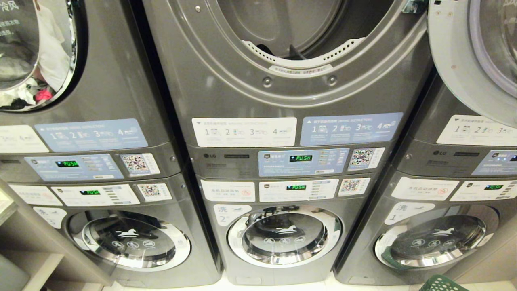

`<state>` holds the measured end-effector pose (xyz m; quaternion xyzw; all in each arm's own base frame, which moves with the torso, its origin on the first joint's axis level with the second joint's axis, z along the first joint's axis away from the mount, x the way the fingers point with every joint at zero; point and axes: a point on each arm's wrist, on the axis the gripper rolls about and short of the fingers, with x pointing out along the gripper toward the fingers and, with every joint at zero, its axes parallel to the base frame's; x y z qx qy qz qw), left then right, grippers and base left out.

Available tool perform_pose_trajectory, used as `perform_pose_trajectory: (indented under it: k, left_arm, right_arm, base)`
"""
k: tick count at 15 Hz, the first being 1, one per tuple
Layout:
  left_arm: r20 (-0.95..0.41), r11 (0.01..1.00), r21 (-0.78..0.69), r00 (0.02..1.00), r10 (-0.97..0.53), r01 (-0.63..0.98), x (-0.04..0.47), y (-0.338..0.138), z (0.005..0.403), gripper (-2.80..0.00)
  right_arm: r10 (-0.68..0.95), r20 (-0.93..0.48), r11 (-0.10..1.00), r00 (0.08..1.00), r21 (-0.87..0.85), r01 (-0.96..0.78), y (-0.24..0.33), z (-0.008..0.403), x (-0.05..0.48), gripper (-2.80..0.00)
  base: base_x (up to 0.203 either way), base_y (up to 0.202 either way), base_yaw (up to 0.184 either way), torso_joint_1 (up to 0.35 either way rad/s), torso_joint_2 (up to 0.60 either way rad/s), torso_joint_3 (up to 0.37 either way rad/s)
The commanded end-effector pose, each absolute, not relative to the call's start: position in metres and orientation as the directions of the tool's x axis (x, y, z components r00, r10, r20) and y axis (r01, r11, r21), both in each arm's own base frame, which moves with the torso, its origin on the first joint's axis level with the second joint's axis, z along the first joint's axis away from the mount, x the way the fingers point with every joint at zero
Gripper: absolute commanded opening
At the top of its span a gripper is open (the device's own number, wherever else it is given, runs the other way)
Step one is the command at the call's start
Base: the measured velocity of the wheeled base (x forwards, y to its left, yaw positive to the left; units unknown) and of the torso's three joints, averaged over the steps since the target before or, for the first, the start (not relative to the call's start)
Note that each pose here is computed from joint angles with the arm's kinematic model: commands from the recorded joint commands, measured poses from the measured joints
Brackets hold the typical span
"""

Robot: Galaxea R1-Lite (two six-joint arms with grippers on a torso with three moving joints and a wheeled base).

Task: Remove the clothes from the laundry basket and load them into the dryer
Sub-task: Close the dryer

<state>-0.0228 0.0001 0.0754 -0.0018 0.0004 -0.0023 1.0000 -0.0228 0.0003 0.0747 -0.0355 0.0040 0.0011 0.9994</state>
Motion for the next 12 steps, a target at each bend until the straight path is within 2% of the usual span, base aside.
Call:
perform_pose_trajectory:
  k: [1, 8, 10, 12]
  left_arm:
    - [0.0, 1.0, -0.005, 1.0, -0.005, 0.005, -0.0228, 0.0001, 0.0755, -2.8]
    - [-0.002, 1.0, -0.004, 1.0, -0.005, 0.005, -0.0228, 0.0001, 0.0753, -2.8]
    - [-0.002, 1.0, -0.004, 1.0, -0.005, 0.005, -0.0228, 0.0001, 0.0753, -2.8]
    - [-0.002, 1.0, -0.005, 1.0, -0.005, 0.005, -0.0228, 0.0001, 0.0753, -2.8]
  right_arm:
    - [0.002, -0.008, 0.997, 1.0, -0.072, -0.002, 0.0002, 0.0747, -0.0228, -2.8]
    - [0.002, -0.008, 0.997, 1.0, -0.072, -0.002, 0.0002, 0.0747, -0.0228, -2.8]
    - [0.002, -0.008, 0.997, 1.0, -0.072, -0.002, 0.0002, 0.0747, -0.0228, -2.8]
    - [0.002, -0.008, 0.997, 1.0, -0.072, -0.002, 0.0002, 0.0747, -0.0228, -2.8]
  base:
    - [0.0, 0.0, 0.0, 0.0, 0.0, 0.0]
    - [0.0, 0.0, 0.0, 0.0, 0.0, 0.0]
    - [0.004, -0.091, 0.011, -0.011, 0.0, 0.005]
    - [0.001, -0.19, -0.001, 0.01, 0.01, 0.004]
